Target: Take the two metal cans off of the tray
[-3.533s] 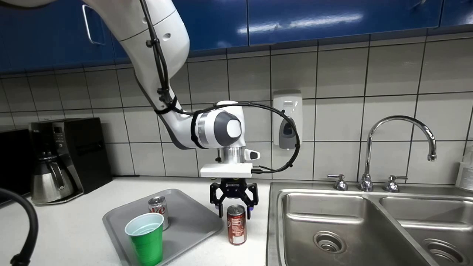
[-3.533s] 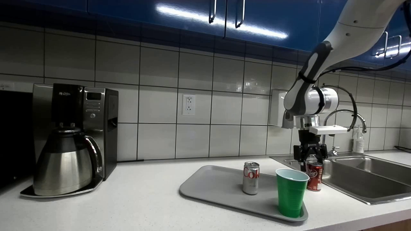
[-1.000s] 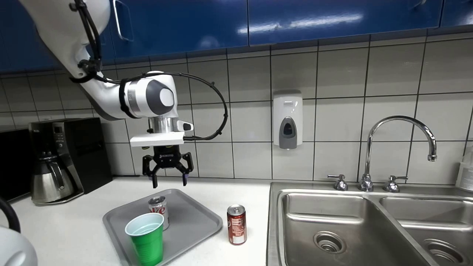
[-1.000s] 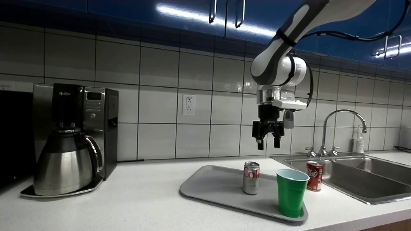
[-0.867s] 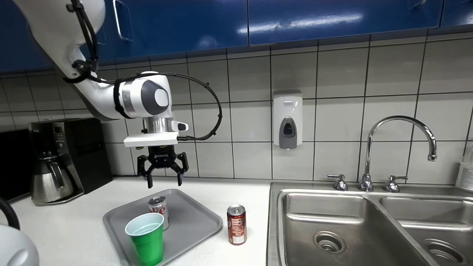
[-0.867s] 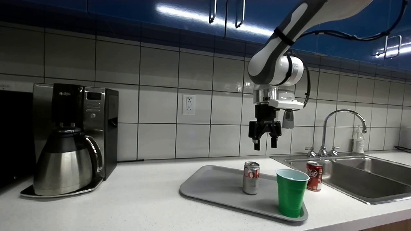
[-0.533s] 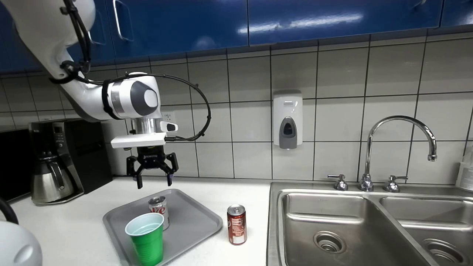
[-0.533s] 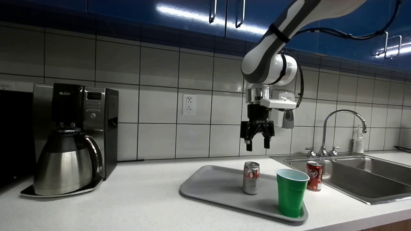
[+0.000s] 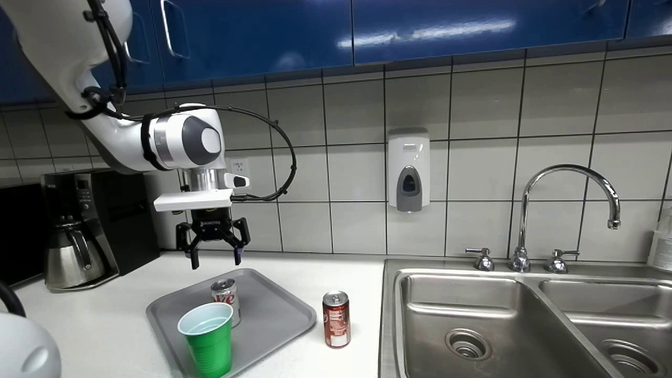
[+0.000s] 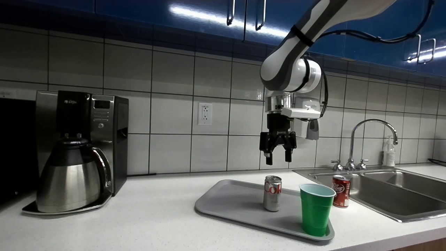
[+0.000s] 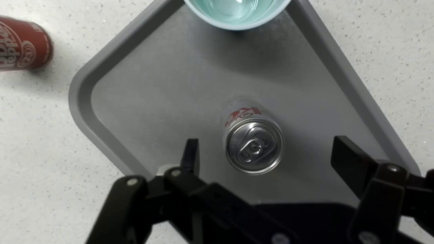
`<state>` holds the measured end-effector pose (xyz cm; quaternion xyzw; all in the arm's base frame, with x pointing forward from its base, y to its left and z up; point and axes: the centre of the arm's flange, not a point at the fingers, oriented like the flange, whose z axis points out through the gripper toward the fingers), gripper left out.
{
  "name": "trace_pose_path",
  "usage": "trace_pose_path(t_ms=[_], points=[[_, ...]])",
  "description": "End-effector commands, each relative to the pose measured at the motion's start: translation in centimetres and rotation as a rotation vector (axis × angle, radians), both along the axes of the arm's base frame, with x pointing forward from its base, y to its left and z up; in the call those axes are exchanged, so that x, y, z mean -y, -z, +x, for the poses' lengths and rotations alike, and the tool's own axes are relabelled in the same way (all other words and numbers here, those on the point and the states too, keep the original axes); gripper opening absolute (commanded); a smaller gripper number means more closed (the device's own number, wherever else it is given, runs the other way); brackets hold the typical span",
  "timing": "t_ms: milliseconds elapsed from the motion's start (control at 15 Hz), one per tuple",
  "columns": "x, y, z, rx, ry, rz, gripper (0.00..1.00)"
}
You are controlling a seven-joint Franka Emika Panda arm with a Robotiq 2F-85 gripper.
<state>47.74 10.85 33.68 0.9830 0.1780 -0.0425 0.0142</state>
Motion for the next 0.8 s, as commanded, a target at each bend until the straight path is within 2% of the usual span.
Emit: trace_pose_path(t_ms=[0,733], points=[[0.0,0.0,0.0,0.000,0.000,0.000,1.00],[-0.7,3.4,1.6,-0.010,-0.003,-0.011,1.00]])
